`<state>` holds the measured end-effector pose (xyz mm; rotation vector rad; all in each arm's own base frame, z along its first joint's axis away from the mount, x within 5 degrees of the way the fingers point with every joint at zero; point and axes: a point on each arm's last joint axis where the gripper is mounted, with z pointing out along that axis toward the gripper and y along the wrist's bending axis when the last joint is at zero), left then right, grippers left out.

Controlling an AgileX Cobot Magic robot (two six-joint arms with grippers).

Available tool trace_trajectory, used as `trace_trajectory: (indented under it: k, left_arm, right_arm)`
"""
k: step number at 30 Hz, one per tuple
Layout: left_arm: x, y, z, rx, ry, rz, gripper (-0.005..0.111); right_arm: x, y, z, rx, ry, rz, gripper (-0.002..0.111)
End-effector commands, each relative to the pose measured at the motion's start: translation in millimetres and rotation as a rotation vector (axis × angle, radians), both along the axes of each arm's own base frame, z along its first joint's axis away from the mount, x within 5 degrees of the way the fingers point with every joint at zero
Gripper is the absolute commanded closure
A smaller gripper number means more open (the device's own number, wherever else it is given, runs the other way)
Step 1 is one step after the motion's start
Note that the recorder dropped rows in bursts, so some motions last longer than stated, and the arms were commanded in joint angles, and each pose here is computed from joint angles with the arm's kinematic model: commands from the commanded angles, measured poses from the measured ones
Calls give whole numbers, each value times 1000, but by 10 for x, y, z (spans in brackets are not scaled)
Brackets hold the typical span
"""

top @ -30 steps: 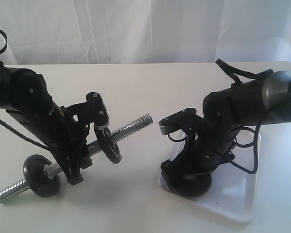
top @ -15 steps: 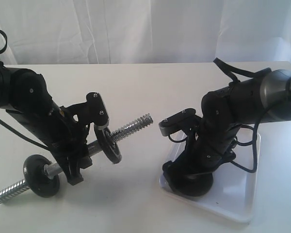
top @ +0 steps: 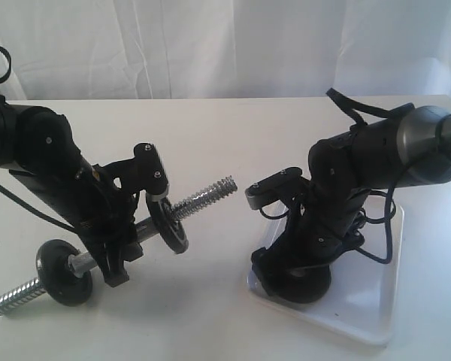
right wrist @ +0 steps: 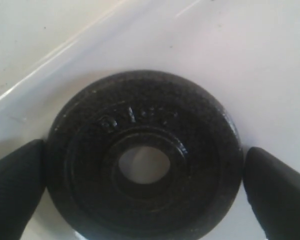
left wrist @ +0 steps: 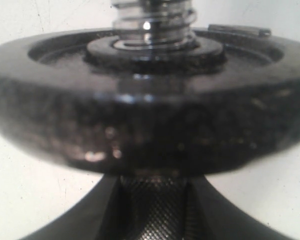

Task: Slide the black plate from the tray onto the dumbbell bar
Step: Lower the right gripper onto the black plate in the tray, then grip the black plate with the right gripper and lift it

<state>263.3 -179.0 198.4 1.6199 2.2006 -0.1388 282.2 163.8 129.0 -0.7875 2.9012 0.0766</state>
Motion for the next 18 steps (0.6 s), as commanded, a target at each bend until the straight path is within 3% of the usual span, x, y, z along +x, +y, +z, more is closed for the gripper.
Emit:
trace_trajectory:
  k: [1, 18]
  left_arm:
    - [32, -37, 233, -89, -76, 37, 107]
    - [32, -37, 233, -89, -76, 37, 107]
  right_arm:
    - [-58, -31, -178, -55, 99, -23, 3]
    - [-44, -77, -175, -110, 102, -108, 3]
